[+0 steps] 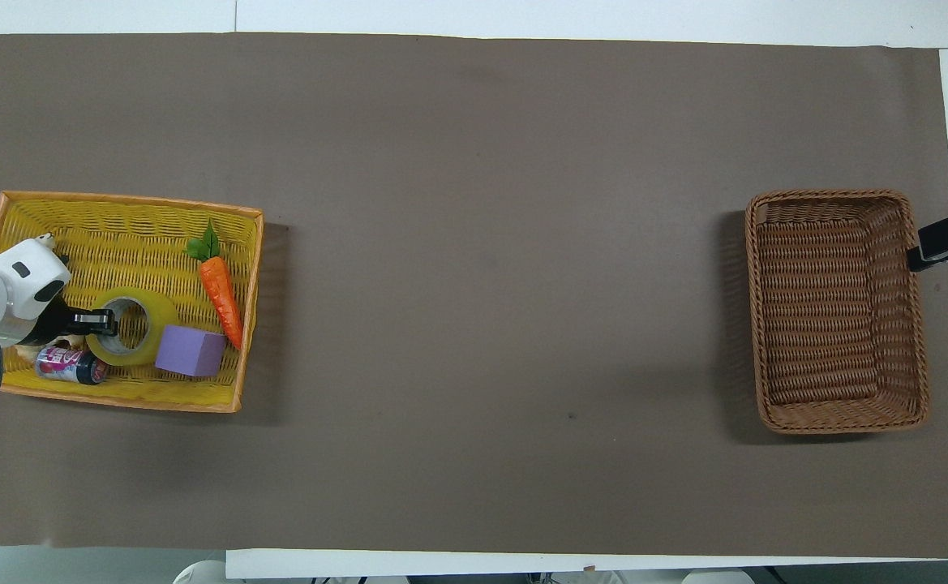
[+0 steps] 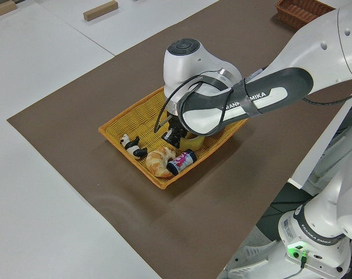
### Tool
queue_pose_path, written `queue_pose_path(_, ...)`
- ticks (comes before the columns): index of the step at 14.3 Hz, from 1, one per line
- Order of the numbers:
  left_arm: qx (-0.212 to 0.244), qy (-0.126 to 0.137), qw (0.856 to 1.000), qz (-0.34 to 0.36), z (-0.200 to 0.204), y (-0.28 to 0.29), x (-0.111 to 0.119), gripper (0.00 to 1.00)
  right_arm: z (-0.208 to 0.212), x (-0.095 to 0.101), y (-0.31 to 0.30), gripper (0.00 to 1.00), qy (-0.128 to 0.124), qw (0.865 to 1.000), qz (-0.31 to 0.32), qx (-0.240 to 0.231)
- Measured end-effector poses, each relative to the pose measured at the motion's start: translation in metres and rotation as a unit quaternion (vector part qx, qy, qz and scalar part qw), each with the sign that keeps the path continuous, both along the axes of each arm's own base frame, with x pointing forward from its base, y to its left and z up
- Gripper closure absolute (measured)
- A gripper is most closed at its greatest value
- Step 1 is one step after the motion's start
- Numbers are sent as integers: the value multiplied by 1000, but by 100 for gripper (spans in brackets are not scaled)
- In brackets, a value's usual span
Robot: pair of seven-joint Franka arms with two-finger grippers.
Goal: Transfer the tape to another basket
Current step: 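Lift the tape roll with the left gripper toward the table center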
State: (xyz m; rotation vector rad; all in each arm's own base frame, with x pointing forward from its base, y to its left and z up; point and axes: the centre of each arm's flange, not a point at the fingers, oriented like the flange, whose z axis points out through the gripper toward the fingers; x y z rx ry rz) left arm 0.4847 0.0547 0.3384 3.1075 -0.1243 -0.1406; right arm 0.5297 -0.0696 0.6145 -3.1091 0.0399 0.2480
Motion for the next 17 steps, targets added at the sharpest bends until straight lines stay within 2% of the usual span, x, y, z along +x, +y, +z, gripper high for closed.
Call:
queue_pose_path(2, -5, 16, 1000, -8, 60, -6, 26, 78, 0, 0, 0, 0, 0, 1000, 0, 0)
queue_pose_path(3, -9, 13, 1000, -9, 97, -15, 39, 78, 0, 0, 0, 0, 0, 1000, 0, 0)
queue_pose_path(5, -35, -9, 999, 7, 166, -50, 56, 78, 0, 0, 0, 0, 0, 1000, 0, 0)
queue_pose_path(6, -51, -19, 998, 20, 187, -75, 60, 78, 0, 0, 0, 0, 0, 1000, 0, 0)
queue_pose_path(8, -79, -21, 996, 42, 197, -142, 58, 78, 0, 0, 0, 0, 0, 1000, 0, 0)
queue_pose_path(12, -144, -26, 988, 51, 191, -275, 40, 78, 0, 0, 0, 0, 0, 1000, 0, 0)
queue_pose_path(15, -185, -30, 981, 41, 198, -337, 19, 78, 0, 0, 0, 0, 0, 1000, 0, 0)
queue_pose_path(17, -202, -22, 978, 43, 199, -347, 14, 78, -1, -1, 0, 0, 5, 1000, 0, 1)
